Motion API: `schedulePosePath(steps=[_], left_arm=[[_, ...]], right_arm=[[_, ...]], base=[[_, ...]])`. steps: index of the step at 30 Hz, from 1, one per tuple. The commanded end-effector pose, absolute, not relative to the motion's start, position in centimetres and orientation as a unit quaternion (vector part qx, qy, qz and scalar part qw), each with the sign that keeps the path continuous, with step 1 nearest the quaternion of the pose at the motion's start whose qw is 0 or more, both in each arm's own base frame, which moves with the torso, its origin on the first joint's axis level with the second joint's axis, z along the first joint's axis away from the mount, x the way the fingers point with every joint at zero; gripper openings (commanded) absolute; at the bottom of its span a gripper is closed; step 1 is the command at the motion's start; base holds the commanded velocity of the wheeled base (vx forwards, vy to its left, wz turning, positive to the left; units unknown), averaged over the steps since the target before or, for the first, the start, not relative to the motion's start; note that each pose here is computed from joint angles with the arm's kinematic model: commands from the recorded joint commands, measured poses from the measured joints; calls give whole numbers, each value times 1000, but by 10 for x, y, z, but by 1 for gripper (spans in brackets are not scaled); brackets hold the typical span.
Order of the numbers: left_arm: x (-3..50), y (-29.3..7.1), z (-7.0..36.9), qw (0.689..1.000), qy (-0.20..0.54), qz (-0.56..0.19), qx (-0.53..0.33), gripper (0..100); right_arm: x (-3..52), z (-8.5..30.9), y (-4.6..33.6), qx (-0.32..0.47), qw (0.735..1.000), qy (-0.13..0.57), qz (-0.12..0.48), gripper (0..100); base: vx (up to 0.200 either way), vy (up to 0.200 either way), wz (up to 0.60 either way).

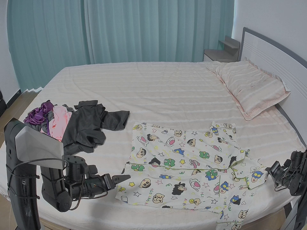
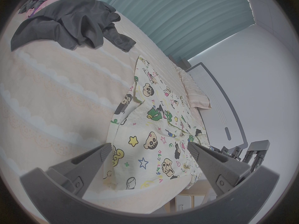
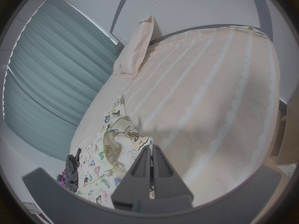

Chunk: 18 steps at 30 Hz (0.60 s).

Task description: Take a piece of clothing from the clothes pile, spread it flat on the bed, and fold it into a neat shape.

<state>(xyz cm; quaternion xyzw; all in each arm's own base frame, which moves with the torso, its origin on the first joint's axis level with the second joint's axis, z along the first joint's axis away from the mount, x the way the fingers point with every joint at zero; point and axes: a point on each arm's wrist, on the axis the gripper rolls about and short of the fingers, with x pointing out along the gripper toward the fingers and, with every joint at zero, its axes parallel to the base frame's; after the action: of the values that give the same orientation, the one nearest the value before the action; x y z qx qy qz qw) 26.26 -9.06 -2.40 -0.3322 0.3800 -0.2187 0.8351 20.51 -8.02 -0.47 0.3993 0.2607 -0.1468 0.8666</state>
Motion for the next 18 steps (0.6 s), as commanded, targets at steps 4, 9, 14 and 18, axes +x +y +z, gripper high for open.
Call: schedulePosePath(steps=[4, 9, 14, 18], left_arm=[[263, -91, -24, 835, 380, -218, -332, 100], [263, -91, -24, 835, 380, -218, -332, 100], [263, -91, -24, 835, 380, -218, -332, 100], [263, -91, -24, 835, 380, -218, -332, 100]], right_arm=[[206, -22, -92, 397, 856, 270, -191, 0], [204, -29, -92, 373, 856, 284, -217, 0], [196, -33, -88, 352, 856, 312, -214, 100], [200, -22, -91, 339, 871, 284, -214, 100]], base=[[0, 0, 0], [0, 0, 0], [0, 0, 0], [0, 0, 0]])
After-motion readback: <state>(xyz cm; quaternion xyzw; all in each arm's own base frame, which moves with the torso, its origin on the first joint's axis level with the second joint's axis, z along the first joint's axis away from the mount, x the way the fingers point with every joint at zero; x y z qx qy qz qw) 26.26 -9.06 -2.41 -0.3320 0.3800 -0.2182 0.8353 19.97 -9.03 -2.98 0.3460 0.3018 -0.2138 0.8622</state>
